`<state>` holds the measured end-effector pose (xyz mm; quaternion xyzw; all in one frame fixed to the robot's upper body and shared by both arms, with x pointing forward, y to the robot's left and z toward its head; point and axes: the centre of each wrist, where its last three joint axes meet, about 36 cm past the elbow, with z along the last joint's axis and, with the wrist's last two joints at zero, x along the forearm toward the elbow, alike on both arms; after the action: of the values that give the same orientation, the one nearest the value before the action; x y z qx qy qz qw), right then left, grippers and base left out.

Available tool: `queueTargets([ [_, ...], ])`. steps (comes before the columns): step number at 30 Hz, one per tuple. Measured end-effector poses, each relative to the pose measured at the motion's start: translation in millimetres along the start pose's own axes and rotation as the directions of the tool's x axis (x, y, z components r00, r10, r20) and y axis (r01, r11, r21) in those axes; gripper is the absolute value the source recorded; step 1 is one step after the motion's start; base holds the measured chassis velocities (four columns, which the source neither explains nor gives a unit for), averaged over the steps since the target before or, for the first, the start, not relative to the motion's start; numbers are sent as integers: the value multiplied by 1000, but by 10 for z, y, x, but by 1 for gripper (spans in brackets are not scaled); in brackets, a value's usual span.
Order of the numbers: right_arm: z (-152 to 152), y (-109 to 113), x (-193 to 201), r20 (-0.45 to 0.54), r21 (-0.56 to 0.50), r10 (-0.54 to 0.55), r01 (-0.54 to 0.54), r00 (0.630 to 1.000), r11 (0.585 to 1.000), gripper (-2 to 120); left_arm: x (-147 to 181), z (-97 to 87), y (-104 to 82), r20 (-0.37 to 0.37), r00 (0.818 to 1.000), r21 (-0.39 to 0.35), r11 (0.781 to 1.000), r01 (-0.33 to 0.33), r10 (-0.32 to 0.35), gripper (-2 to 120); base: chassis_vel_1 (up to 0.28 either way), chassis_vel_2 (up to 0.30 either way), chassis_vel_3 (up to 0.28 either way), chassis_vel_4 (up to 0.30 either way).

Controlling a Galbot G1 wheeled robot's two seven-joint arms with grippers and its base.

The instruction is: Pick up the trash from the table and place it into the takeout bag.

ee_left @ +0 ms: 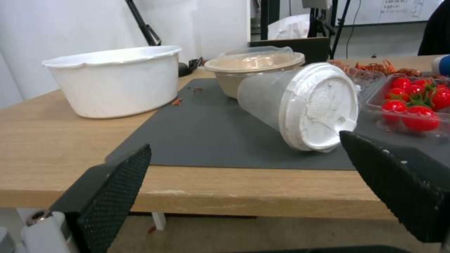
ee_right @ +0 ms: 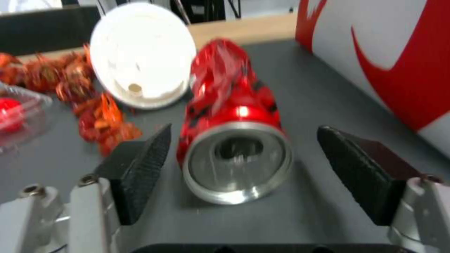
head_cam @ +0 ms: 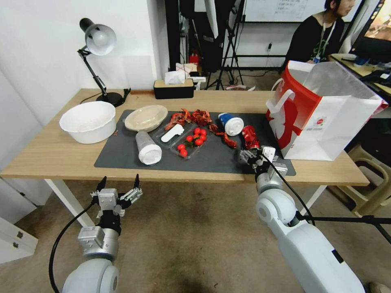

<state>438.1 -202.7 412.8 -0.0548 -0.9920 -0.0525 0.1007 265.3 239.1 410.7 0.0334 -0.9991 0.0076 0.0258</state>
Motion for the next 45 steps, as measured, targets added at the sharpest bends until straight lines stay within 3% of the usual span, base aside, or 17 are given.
queueTargets([
  [5, 13, 29, -12, -10, -7, 3, -3, 1000, 1000, 73, -3, 14, 3, -2, 1000, -1, 1000, -1, 1, 100, 0, 0, 0, 0],
  [8, 20, 52, -16, -13, -12, 3, -3, 1000, 1000, 58, -9, 33, 6, -4, 1000, -2, 1000, -1, 1, 100, 0, 0, 0, 0],
  [11, 23, 56, -17, -14, -13, 3, -3, 1000, 1000, 55, -11, 39, 6, -5, 1000, -2, 1000, -1, 1, 100, 0, 0, 0, 0],
  [25, 20, 61, 17, -4, -21, -6, 6, 1000, 1000, 55, -31, 66, 9, -8, 1000, -2, 1000, -1, 1, 100, 0, 0, 0, 0],
  [33, -141, -37, 169, 132, -71, -116, 126, 984, 989, 55, -37, 68, 15, -7, 1000, -2, 1000, -1, 1, 100, 0, 0, 0, 0],
  [36, -493, -195, 337, 293, -84, -225, 260, 929, 962, 55, -37, 68, 16, -7, 1000, -2, 1000, -1, 1, 100, 0, 0, 0, 0],
  [37, -493, -195, 337, 293, -84, -225, 260, 929, 962, 55, -37, 68, 16, -7, 1000, -2, 1000, -1, 1, 100, 0, 0, 0, 0],
  [40, -993, -358, 425, 448, -77, -281, 349, 849, 934, 55, -32, 72, 6, -9, 1000, 1, 1000, -2, 2, 100, 0, 0, 0, 0],
  [43, -1335, -506, 393, 529, -60, -273, 356, 804, 932, 55, -24, 67, 3, -9, 1000, 1, 1000, -2, 2, 100, 0, 0, 0, 0],
  [45, -1751, -756, 293, 581, -60, -188, 272, 792, 960, 55, -10, 54, 4, -4, 1000, 0, 1000, -1, 1, 100, 0, 0, 0, 0],
])
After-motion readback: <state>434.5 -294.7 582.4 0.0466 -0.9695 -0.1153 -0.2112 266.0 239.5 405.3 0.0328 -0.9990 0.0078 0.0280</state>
